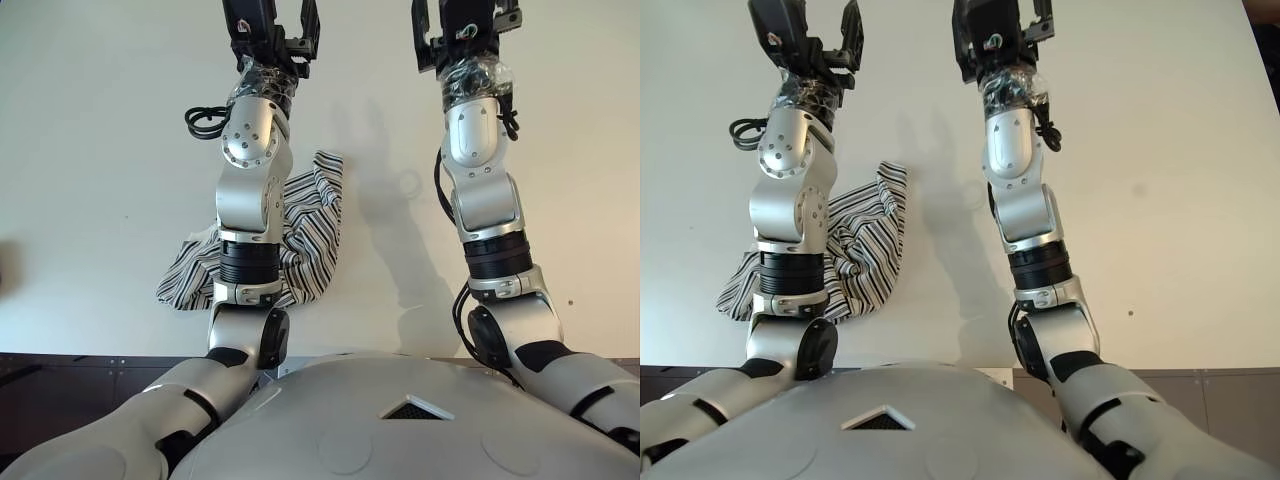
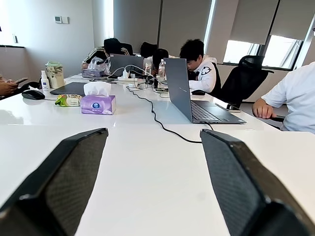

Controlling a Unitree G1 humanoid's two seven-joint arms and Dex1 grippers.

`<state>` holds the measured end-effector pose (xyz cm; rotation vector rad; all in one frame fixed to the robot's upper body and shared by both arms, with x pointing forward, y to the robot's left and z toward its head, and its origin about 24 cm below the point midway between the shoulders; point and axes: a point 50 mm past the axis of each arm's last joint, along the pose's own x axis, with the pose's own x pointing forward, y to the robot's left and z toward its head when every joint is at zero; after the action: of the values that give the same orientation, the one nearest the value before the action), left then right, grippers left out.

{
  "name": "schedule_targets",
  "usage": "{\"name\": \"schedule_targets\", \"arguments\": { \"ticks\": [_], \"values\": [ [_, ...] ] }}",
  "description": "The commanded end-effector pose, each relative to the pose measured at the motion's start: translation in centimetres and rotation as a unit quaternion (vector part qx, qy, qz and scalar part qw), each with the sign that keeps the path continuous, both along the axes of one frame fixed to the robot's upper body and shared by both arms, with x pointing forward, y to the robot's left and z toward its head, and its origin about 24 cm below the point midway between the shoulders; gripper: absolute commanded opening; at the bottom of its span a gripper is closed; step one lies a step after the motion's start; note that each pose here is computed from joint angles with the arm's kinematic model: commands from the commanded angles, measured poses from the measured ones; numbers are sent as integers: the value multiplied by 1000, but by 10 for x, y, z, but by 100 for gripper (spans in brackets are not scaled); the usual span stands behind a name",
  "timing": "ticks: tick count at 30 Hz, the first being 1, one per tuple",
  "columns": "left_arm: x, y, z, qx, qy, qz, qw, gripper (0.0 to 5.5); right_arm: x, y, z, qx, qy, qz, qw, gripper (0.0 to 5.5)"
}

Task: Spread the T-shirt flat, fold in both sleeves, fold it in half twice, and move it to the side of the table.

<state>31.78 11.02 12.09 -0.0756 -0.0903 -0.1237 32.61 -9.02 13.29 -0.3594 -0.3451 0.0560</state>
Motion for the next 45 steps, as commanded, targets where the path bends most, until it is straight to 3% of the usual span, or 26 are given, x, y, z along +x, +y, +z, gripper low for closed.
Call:
{"name": "schedule_targets", "arguments": {
  "ticks": [1, 4, 6, 9, 17, 21, 27, 29, 40, 43, 45],
  "values": [
    [9, 0, 4, 27, -1, 13, 1000, 347, 8, -3, 2, -4, -5, -25, 1000, 387],
    [9, 1, 0, 43, 3, 20, 999, 347, 8, -2, -2, -20, -5, -30, 999, 387],
    [10, 2, -4, 57, 13, 28, 998, 347, 8, -1, -9, 22, 35, -20, 999, 387],
    [10, 2, -4, 57, 14, 21, 998, 347, 8, -2, -18, 166, 116, 16, 979, 387],
    [6, 4, -10, -20, 29, -9, 999, 347, 8, -13, -16, 226, 134, 26, 965, 387],
    [5, 14, -21, -40, 50, 31, 997, 347, 6, -17, -13, 173, 110, 8, 979, 387],
    [0, 14, -14, 74, -22, 83, 994, 347, 0, -13, -18, 71, 89, 7, 994, 387],
    [-2, 8, -14, 62, -25, 83, 994, 347, -1, -13, -17, 62, 83, 6, 995, 367],
    [-1, 4, -15, 33, -19, 68, 997, 347, 5, -15, -15, 50, 73, -4, 996, 367],
    [-1, -1, -13, 29, -24, 55, 998, 394, 6, -13, -13, 49, 70, -1, 996, 366],
    [-1, -2, -13, 30, -23, 52, 998, 394, 7, -13, -13, 49, 69, 1, 996, 366]
  ]
}}
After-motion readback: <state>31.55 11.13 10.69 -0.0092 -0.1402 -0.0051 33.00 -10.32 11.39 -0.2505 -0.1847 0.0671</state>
